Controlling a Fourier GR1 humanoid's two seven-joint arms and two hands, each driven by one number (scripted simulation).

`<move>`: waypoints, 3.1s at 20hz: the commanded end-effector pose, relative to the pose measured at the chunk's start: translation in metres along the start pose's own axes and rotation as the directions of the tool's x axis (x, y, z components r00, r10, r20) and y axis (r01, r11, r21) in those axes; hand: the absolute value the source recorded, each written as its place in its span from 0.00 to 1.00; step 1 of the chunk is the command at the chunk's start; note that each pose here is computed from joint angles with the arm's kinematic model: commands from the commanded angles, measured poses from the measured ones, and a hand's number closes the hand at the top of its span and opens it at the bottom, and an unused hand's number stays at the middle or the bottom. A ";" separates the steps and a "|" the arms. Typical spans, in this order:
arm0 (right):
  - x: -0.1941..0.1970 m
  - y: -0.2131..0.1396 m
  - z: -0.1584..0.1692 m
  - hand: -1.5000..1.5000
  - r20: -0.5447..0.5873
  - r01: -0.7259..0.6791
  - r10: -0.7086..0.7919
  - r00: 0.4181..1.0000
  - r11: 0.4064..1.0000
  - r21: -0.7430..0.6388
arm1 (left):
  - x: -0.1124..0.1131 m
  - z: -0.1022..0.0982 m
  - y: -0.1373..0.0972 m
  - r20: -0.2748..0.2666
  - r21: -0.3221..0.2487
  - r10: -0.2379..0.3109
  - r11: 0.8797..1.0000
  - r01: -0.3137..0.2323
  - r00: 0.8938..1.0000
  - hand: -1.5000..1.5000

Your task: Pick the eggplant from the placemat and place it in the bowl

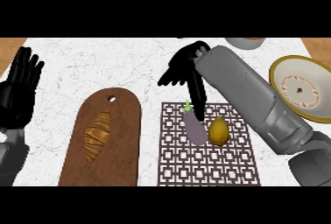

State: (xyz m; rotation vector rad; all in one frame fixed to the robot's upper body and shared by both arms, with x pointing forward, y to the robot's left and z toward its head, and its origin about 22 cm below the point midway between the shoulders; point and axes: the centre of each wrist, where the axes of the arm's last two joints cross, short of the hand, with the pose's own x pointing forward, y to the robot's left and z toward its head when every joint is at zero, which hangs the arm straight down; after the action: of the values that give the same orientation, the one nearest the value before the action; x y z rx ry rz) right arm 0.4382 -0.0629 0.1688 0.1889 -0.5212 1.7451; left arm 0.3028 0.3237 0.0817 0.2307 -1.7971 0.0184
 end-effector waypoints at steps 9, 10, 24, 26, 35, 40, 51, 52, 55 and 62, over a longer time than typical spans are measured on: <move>-0.037 0.023 -0.036 0.00 -0.047 0.006 -0.005 0.999 1.000 0.011 | 0.006 -0.007 0.007 -0.004 0.003 -0.002 1.000 0.002 1.000 0.50; -0.044 0.028 -0.034 0.00 -0.034 -0.013 0.012 0.999 1.000 -0.006 | -0.007 0.001 -0.002 -0.007 -0.010 0.017 1.000 -0.017 1.000 0.50; -0.032 0.045 -0.072 0.00 0.013 -0.032 0.032 0.999 0.999 0.032 | 0.004 -0.009 -0.013 -0.004 -0.004 0.015 1.000 -0.015 1.000 0.50; -0.043 0.059 -0.083 0.00 -0.009 -0.031 0.032 0.999 0.999 0.044 | -0.005 0.011 0.003 -0.001 0.009 -0.008 1.000 0.008 1.000 0.50; -0.052 0.069 -0.106 0.00 -0.047 -0.019 0.022 0.999 0.998 0.067 | 0.004 -0.008 -0.001 0.002 0.007 0.001 1.000 -0.001 1.000 0.50; -0.052 0.070 -0.112 0.00 -0.093 -0.022 0.030 0.995 0.996 0.085 | -0.005 0.009 -0.005 -0.003 -0.002 0.013 1.000 -0.013 1.000 0.50; -0.069 0.093 -0.122 1.00 0.021 -0.078 0.079 0.997 0.996 -0.035 | 0.008 0.012 -0.002 -0.015 -0.012 0.001 1.000 -0.001 1.000 0.50; -0.079 0.087 -0.122 1.00 0.009 -0.069 0.070 0.998 0.996 -0.055 | 0.010 0.004 -0.011 -0.001 -0.003 0.003 1.000 -0.003 1.000 0.50; -0.073 0.082 -0.121 1.00 0.018 -0.092 0.093 0.995 0.994 -0.062 | 0.010 -0.001 0.006 -0.004 0.006 -0.001 1.000 0.001 1.000 0.50; -0.299 0.099 0.111 1.00 -0.343 -0.015 -0.256 0.904 0.782 -0.623 | -0.006 0.021 0.034 -0.073 0.145 -0.033 0.988 0.044 0.997 0.50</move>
State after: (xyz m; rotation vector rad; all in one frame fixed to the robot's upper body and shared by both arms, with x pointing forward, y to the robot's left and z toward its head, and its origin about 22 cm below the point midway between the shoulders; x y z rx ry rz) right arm 0.4186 -0.2904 0.0764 -0.3256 -0.6963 1.5132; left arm 0.2851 0.3444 0.0798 0.3193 -1.7488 0.0924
